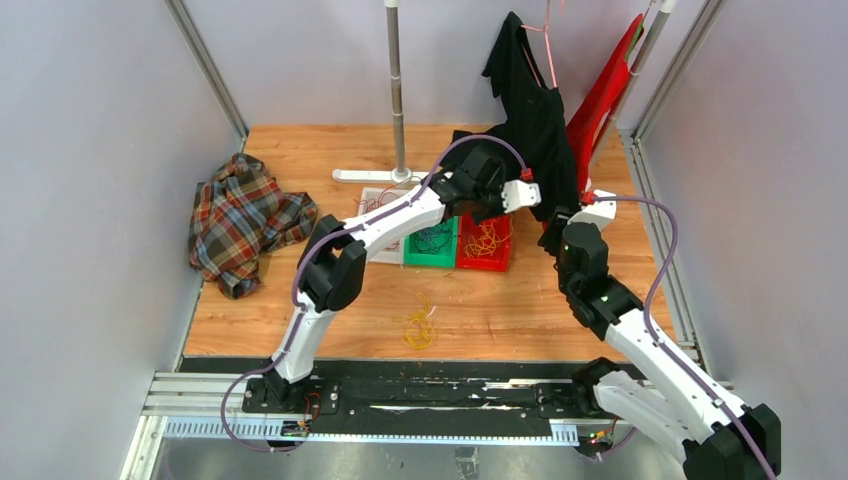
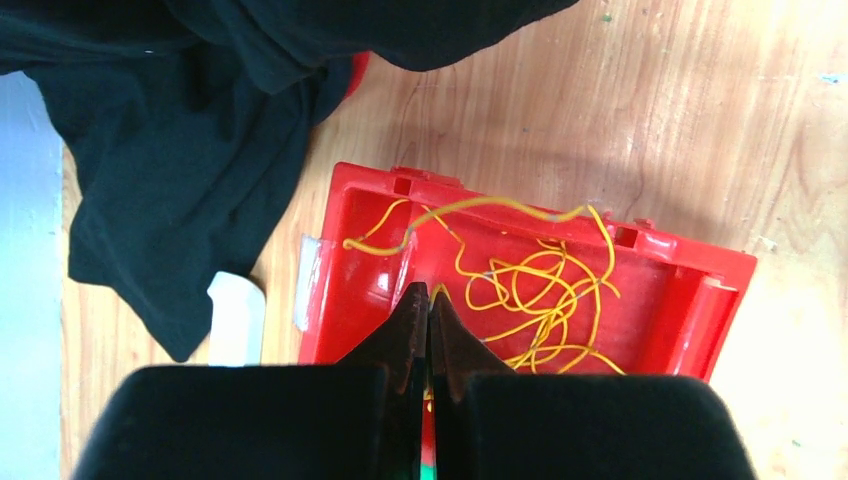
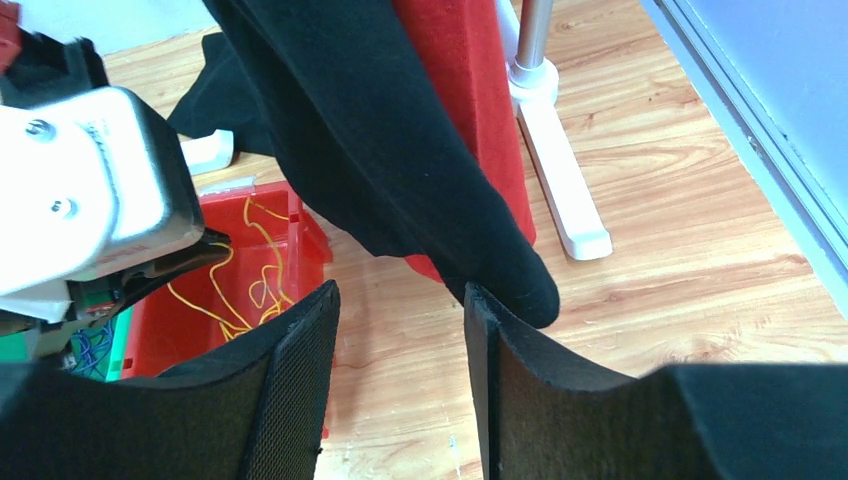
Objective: Untangle the cables
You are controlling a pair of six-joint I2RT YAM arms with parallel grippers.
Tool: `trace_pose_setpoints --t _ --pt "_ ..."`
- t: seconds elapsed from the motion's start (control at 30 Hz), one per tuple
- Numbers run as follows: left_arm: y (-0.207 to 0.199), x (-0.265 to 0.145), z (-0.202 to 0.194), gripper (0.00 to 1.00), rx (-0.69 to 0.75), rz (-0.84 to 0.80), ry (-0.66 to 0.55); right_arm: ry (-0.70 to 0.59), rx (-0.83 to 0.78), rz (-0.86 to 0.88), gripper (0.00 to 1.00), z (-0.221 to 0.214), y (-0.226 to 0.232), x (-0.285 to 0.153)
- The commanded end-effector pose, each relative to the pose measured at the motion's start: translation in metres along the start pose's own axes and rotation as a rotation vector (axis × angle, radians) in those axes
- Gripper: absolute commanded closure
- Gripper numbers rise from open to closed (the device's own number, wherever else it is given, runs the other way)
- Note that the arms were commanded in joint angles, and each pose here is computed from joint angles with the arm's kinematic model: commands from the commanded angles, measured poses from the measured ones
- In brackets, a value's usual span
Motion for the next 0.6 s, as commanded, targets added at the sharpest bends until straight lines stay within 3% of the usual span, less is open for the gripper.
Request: trace_pose_setpoints --t 0.0,0.17,0.27,0.37,0.57 --pt "-0.006 0.024 -0.009 1.00 0.015 -0.009 -0.004 0.000 0.020 -0.050 0.52 -0.004 -0.011 0.002" --pt "-0.010 0.031 -0.023 0.98 0.016 -0.012 0.023 0.014 0.022 -0.031 0.53 -0.007 -0.007 0.004" --pt "-0.001 0.024 -0.021 0.75 -0.021 -0.011 0.020 0.010 0.027 -0.022 0.53 -0.005 -0.006 0.004" --pt "0.011 0.006 -0.015 0.58 -0.067 -0.006 0.013 0.009 0.032 -0.011 0.54 -0.004 -0.004 0.004" --pt "0.005 -0.031 -0.003 0.42 -0.061 -0.092 -0.014 0.016 0.042 0.009 0.55 -0.005 0.000 0.004"
Point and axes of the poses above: each gripper's point midway between its finger pads, its own x axis out along the fingers, its own y axis along the line the jaws close on, z = x × y, the point moved 3 cm from there along -x, back along the fingers, and after that the axes turned 2 degrees about x, right-handed, at the moved point
